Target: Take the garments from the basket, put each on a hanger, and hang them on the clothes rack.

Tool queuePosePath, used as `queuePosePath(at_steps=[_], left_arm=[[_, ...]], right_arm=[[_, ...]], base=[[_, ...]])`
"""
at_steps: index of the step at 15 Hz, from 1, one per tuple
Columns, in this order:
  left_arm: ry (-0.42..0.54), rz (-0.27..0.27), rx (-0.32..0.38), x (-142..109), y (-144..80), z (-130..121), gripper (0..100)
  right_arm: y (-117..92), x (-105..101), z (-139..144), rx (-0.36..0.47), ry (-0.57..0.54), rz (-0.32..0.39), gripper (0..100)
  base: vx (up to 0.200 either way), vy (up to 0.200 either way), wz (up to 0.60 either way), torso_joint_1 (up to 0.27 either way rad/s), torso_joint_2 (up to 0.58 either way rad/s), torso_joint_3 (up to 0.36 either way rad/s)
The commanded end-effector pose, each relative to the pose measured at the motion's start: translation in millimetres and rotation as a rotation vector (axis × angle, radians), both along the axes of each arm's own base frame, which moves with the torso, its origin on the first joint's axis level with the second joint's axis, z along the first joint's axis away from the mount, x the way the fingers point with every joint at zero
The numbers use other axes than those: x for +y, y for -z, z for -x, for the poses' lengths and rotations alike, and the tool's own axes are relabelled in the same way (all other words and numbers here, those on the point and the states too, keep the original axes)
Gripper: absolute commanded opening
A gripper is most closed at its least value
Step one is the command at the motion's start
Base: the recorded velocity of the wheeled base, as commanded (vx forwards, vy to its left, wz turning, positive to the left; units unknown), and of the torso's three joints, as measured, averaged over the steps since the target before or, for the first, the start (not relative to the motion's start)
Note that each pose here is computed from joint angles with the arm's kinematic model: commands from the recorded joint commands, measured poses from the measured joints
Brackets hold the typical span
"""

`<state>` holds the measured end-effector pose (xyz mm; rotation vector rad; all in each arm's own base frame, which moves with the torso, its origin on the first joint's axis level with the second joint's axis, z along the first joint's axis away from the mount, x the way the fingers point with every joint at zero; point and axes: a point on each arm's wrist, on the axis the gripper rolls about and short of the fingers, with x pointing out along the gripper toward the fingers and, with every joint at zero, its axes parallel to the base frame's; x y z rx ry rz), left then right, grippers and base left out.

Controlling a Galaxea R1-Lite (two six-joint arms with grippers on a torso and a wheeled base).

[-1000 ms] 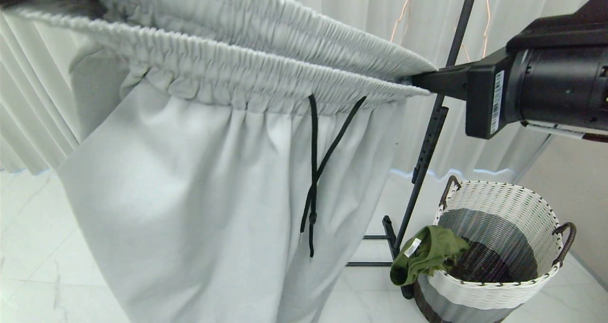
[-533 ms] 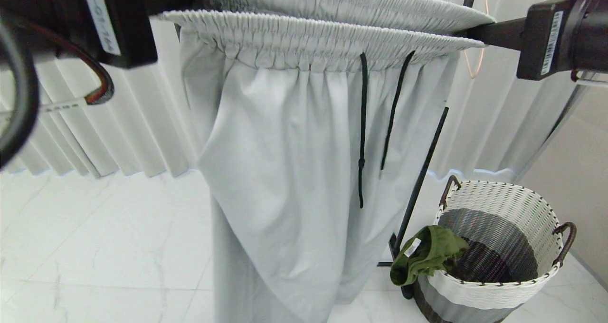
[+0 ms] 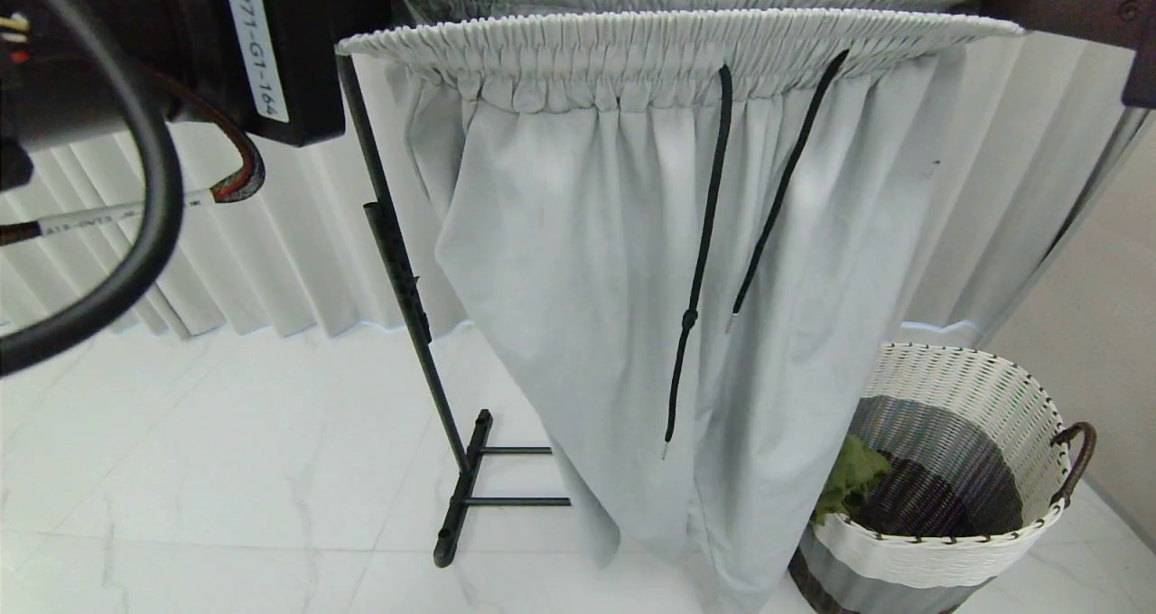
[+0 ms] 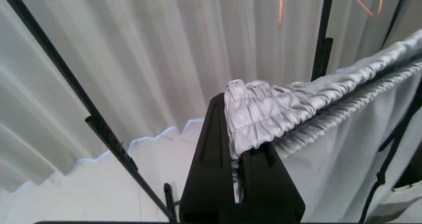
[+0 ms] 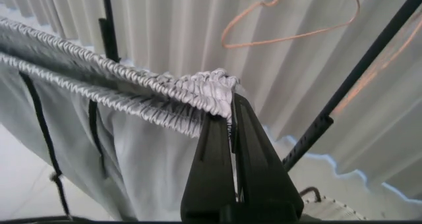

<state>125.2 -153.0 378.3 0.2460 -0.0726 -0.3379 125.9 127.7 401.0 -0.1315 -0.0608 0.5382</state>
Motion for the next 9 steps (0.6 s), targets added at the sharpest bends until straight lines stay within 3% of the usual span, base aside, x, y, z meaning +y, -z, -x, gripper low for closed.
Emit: queuePosePath(at_steps=[1, 3, 5, 9], left_arm=[[-0.002, 0.004, -0.003, -1.1, -1.9, -0.9, 0], [-0.002, 0.026, -0.021, -4.3, -11.2, -3.3, 0], [-0.005, 0.035, -0.024, -8.4, -14.5, -6.3, 0], [-0.005, 0.026, -0.016, -12.5, -11.5, -9.1, 0]], right_arm=[[-5.0, -13.9, 12.8, -0.013, -0.001, -0.013, 0], [-3.9, -32.8, 30.4, 0.014, -0.004, 0.016, 0], [-0.7, -44.2, 49.2, 0.036, -0.08, 0.031, 0], [21.2, -36.0, 72.1, 0.092, -0.328, 0.113, 0]], base=[[0.0, 0.0, 0.0, 0.0, 0.0, 0.0], [0.0, 0.0, 0.0, 0.0, 0.0, 0.0], [0.0, 0.0, 0.0, 0.0, 0.0, 0.0], [0.0, 0.0, 0.0, 0.0, 0.0, 0.0]])
